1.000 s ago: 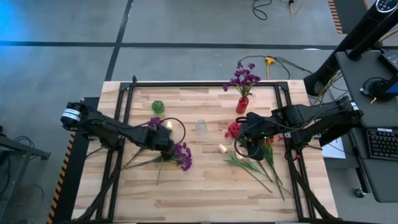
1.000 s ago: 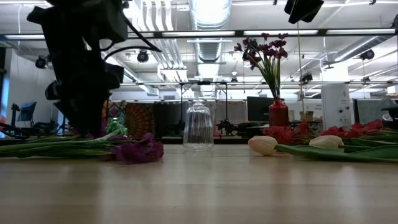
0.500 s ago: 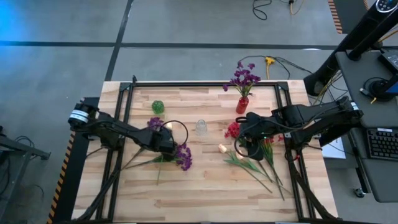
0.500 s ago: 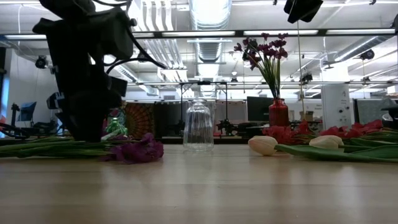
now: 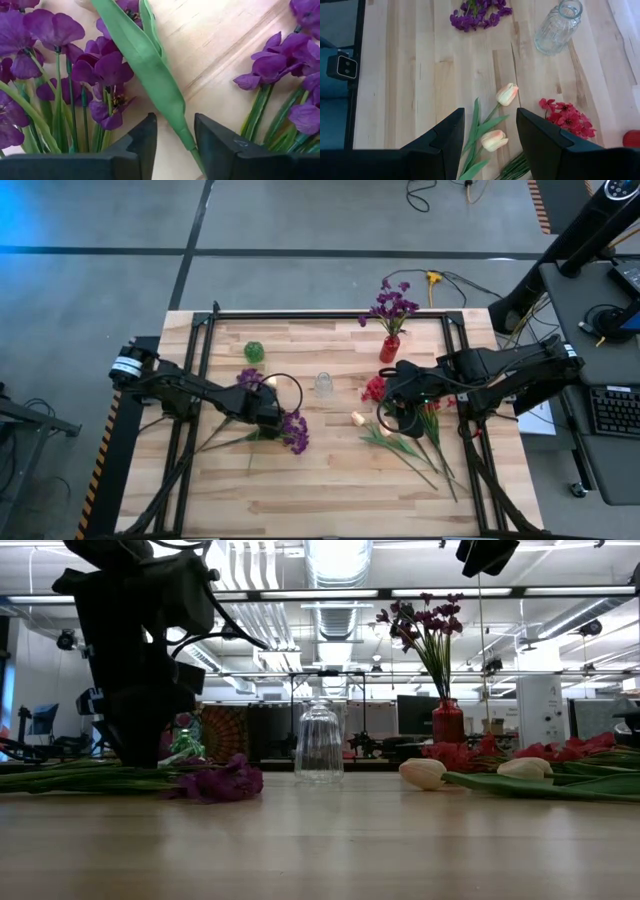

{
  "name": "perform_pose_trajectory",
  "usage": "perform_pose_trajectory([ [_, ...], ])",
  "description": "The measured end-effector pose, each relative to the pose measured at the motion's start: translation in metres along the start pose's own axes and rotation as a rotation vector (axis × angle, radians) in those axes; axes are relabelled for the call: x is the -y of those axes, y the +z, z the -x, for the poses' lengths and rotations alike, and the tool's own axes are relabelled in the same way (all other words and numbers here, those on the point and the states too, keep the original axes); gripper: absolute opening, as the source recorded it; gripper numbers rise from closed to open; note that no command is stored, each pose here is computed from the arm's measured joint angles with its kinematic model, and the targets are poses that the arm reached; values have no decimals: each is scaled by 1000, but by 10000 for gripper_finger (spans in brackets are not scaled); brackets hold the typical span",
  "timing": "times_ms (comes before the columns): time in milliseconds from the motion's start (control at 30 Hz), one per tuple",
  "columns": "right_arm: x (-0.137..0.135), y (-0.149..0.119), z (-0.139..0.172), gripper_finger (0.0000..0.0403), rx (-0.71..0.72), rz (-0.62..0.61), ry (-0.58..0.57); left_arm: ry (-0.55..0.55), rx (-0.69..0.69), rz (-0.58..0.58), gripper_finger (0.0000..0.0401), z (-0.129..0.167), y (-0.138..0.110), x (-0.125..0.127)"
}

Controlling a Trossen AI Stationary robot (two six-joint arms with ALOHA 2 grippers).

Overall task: Sort flowers into vase by color
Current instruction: Put the top pink flowers into the green vase

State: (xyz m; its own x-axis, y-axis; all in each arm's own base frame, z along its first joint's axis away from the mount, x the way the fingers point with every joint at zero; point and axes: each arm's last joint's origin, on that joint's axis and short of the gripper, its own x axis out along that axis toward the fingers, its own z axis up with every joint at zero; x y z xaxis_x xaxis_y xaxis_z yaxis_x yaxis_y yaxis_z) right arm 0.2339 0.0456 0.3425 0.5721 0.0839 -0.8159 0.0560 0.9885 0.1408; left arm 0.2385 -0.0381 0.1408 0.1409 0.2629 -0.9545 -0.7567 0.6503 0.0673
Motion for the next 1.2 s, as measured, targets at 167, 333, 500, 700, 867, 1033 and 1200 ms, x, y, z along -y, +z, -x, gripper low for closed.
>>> perform_pose_trajectory([
  [167,0,0,0,171,0,0,0,1,0,0,78,0,0,0],
  [333,0,0,0,171,0,0,0,0,-3,-10,55,0,0,0],
  [500,0,0,0,171,0,0,0,-13,-15,-28,31,2,0,0],
  [700,0,0,0,171,0,4,0,-49,-2,-39,5,12,1,-4],
  [867,0,0,0,171,0,4,0,-105,34,-47,4,30,3,-11],
  [1033,0,0,0,171,0,17,0,-219,124,-81,3,57,6,-20],
  [1200,0,0,0,171,0,39,0,-354,323,-138,2,91,11,-32],
])
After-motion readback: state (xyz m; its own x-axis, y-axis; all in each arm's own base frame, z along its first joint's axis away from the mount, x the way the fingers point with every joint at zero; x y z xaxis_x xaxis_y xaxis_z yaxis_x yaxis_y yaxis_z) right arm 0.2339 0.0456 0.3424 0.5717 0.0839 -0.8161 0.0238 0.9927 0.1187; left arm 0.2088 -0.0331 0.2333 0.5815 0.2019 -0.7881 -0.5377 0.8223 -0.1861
